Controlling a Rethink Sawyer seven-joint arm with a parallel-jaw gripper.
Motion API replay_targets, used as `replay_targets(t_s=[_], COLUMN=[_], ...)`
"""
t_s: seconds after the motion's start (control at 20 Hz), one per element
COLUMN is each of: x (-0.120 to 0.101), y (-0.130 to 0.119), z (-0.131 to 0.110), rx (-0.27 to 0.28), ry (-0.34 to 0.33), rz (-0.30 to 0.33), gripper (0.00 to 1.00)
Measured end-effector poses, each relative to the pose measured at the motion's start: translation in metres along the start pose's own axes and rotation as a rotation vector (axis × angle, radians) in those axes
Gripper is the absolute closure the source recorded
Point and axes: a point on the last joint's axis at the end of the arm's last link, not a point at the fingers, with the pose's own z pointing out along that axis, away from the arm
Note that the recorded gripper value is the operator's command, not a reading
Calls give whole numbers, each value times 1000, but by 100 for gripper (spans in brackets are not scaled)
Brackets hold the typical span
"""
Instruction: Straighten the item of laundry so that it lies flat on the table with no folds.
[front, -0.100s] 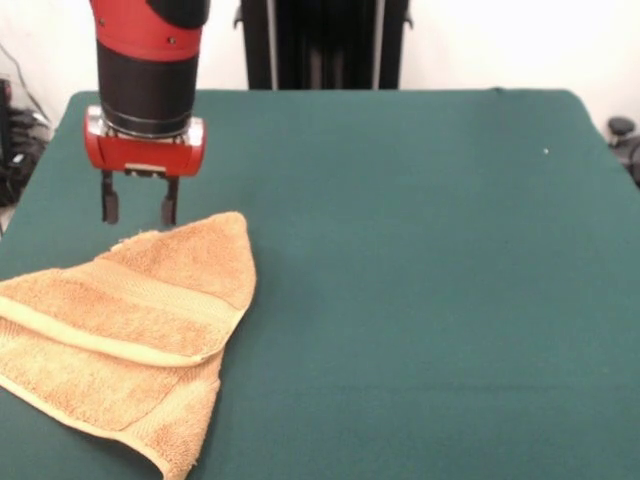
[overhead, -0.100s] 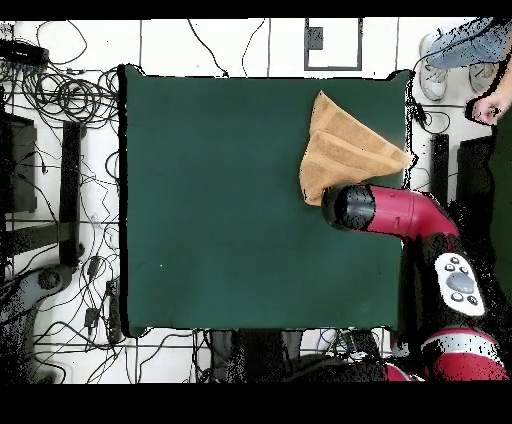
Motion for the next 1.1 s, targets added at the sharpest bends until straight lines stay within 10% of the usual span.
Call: replay_targets(t_s=[1.1], x=[1], y=[13], z=[37], rx=[-24], ry=[23], rz=[-8], gripper=[0])
